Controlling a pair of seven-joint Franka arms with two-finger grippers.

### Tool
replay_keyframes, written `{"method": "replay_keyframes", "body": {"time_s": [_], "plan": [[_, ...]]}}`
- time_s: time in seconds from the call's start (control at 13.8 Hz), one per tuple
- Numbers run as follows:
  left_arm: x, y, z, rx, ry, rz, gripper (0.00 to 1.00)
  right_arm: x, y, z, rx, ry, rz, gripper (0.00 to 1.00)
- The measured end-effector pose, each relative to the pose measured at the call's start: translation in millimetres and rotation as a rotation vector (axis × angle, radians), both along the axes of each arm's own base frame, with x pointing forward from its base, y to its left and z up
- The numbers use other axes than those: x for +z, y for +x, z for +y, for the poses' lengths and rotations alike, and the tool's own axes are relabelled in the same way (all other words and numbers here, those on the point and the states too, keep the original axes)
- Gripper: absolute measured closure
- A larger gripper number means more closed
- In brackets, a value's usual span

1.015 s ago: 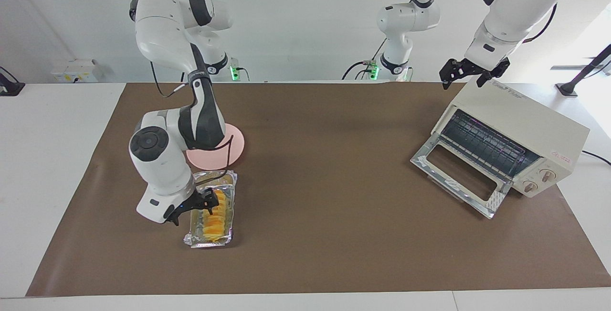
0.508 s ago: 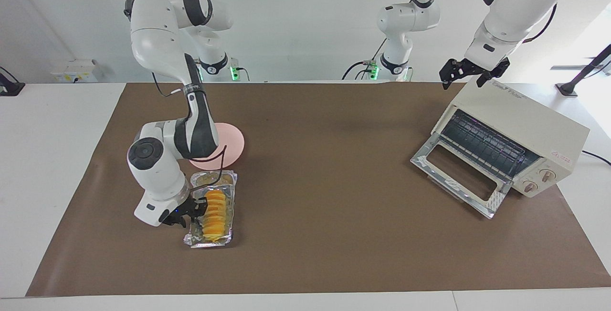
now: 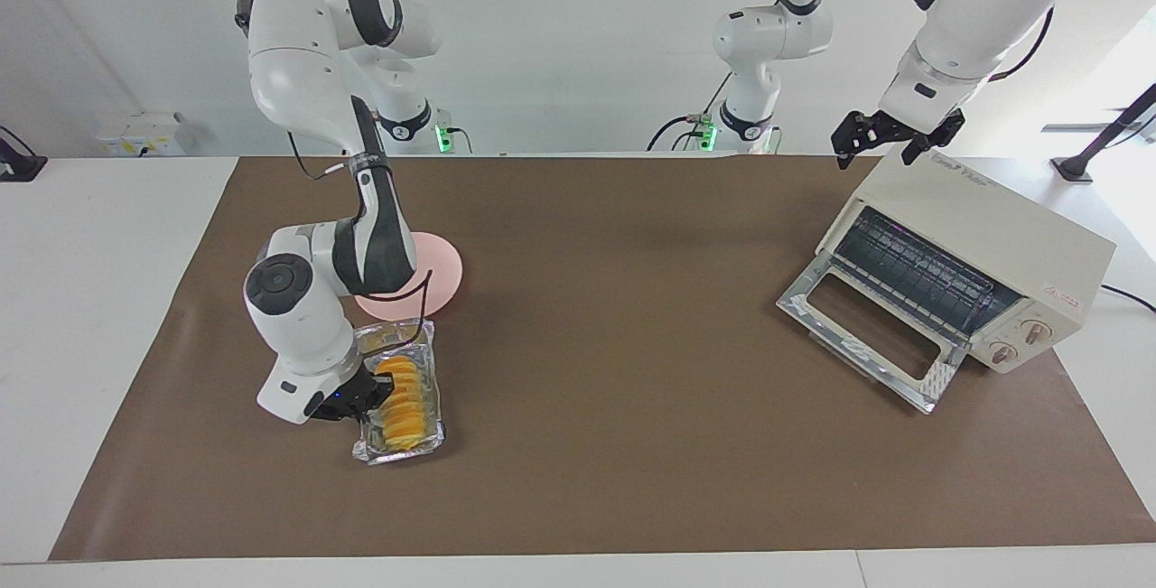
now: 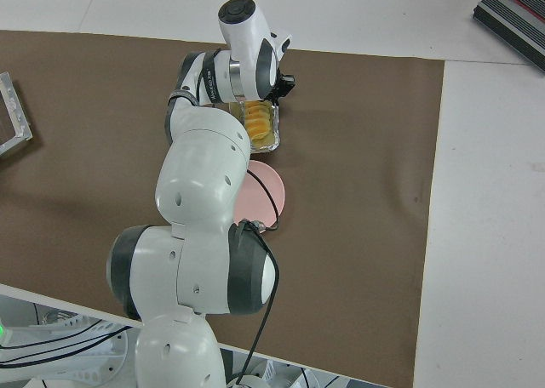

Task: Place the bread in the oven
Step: 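Slide the foil tray toward the oven with the right gripper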

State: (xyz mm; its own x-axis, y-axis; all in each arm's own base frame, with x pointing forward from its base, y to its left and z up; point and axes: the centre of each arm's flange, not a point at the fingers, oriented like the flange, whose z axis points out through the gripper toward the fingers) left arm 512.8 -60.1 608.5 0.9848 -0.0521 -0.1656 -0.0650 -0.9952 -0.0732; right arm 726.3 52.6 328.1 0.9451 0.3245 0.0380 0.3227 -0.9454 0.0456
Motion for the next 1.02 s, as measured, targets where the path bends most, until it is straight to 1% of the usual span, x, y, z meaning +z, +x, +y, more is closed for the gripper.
{"method": "replay_keyframes", "body": {"time_s": [0.15, 0.22, 0.36, 0.51, 0.65, 0.8, 0.87, 1.02], "plan": [[0, 0, 0, 0.000, 0.000, 0.000, 0.00, 24, -5.5, 11, 0.011, 0.001, 0.057, 0.98], [0, 0, 0, 0.000, 0.000, 0.000, 0.00, 42, -7.3, 20, 0.018, 0.016, 0.073, 0.98], [0, 0, 0, 0.000, 0.000, 0.000, 0.00, 79, -15.1, 50, 0.019, 0.082, 0.094, 0.98], [0, 0, 0, 0.000, 0.000, 0.000, 0.00, 117, -33.3, 99, -0.032, 0.133, 0.110, 0.98], [0, 0, 0, 0.000, 0.000, 0.000, 0.00, 141, -59.3, 170, -0.122, 0.175, 0.122, 0.98], [0, 0, 0, 0.000, 0.000, 0.000, 0.00, 139, -91.7, 250, -0.179, 0.170, 0.136, 0.98], [0, 0, 0, 0.000, 0.000, 0.000, 0.00, 130, -107.8, 284, -0.193, 0.166, 0.141, 0.98], [0, 0, 0, 0.000, 0.000, 0.000, 0.00, 97, -132.7, 327, -0.185, 0.166, 0.139, 0.98]]}}
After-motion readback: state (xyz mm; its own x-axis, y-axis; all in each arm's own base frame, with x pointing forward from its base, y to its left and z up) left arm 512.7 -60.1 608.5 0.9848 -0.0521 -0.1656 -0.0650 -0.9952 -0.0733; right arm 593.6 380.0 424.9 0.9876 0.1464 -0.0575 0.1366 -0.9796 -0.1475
